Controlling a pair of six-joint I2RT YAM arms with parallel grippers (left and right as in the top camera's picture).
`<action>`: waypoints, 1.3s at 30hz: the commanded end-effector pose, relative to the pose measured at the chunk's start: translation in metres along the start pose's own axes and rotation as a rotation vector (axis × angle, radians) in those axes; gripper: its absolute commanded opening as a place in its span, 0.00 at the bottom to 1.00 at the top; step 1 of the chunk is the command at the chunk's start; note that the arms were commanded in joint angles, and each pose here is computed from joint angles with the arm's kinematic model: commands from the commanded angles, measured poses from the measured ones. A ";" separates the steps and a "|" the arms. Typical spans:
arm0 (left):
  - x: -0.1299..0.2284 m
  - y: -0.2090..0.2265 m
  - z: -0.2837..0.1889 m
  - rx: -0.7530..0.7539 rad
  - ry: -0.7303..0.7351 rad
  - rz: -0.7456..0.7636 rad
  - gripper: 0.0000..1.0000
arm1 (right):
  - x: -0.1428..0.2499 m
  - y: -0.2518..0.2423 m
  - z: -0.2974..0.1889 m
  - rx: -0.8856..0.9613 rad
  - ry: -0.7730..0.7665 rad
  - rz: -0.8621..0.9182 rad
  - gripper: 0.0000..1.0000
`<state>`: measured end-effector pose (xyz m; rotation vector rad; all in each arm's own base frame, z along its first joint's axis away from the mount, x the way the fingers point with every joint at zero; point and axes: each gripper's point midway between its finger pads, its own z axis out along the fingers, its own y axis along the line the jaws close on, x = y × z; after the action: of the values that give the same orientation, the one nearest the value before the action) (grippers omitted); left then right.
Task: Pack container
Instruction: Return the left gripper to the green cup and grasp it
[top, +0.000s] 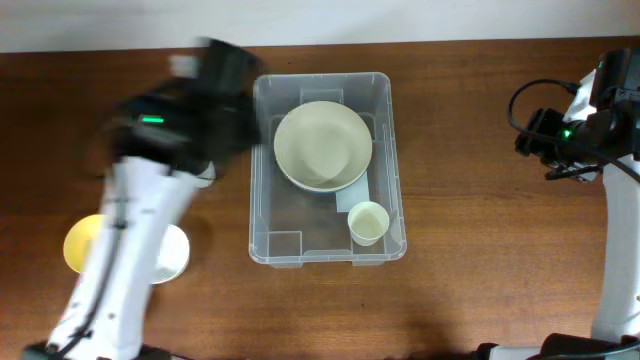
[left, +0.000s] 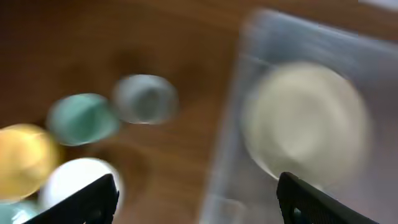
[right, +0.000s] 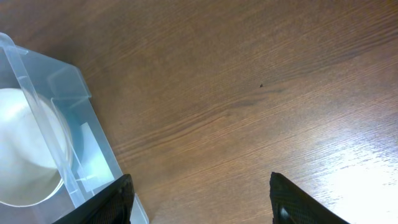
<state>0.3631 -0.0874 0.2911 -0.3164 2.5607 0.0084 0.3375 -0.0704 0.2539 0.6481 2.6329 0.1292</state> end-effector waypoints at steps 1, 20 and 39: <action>-0.020 0.101 0.014 -0.197 0.019 -0.194 0.84 | 0.002 0.001 0.002 -0.002 0.008 -0.013 0.66; 0.075 0.225 0.161 -0.317 0.379 -0.425 0.84 | 0.002 0.001 0.002 -0.002 0.008 -0.013 0.65; 0.081 0.233 0.226 -0.304 0.413 -0.373 0.32 | 0.002 0.001 0.002 -0.001 0.011 -0.013 0.66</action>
<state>0.3657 0.1368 0.0498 -1.0041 2.8368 0.2210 0.3375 -0.0704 0.2538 0.6483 2.6337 0.1292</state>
